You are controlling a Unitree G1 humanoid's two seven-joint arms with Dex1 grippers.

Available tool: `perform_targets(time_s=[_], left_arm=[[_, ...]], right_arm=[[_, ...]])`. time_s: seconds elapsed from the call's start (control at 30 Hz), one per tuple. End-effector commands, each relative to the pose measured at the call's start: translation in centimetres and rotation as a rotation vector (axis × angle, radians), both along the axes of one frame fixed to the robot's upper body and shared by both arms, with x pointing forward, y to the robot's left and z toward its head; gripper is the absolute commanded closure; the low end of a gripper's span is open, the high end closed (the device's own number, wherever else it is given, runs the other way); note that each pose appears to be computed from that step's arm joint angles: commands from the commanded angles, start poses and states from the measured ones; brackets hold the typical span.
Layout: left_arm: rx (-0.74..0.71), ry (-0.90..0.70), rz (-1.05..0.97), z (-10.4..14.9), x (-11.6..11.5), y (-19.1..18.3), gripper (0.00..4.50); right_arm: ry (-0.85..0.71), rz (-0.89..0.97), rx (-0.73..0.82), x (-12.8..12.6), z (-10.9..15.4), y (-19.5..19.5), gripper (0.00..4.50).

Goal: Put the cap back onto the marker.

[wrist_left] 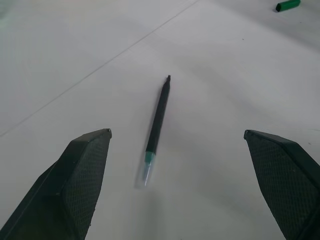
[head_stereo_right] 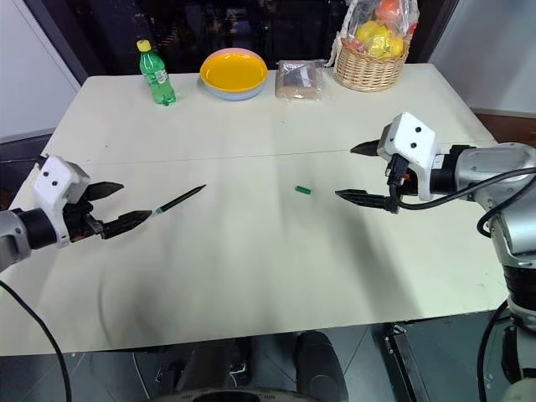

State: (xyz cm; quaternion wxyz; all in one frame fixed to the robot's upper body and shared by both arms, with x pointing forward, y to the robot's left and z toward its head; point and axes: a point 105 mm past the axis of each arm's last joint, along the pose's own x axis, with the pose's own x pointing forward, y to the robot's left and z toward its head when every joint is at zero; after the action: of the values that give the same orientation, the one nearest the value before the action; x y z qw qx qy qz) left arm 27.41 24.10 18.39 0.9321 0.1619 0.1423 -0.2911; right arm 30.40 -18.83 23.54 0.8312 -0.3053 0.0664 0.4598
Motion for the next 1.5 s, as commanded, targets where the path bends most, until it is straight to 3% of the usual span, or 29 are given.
perform_targets(time_s=[0.03,0.8,1.13,1.5], left_arm=[[0.017,-0.057,-0.003,1.2,-0.2,0.1,0.04],[0.009,-0.041,-0.007,0.3,0.6,-0.1,0.04],[-0.061,-0.064,-0.099,-2.1,5.2,-0.6,0.04],[-0.064,0.017,-0.143,-7.1,9.4,-0.4,0.04]], right_arm=[[-0.054,0.026,0.003,-0.3,1.4,0.7,0.0],[-0.045,0.023,0.025,-0.7,1.3,1.2,0.0],[-0.032,0.034,0.091,-1.4,0.6,3.0,0.0],[-0.027,-0.012,0.136,-2.9,-0.3,3.8,0.0]])
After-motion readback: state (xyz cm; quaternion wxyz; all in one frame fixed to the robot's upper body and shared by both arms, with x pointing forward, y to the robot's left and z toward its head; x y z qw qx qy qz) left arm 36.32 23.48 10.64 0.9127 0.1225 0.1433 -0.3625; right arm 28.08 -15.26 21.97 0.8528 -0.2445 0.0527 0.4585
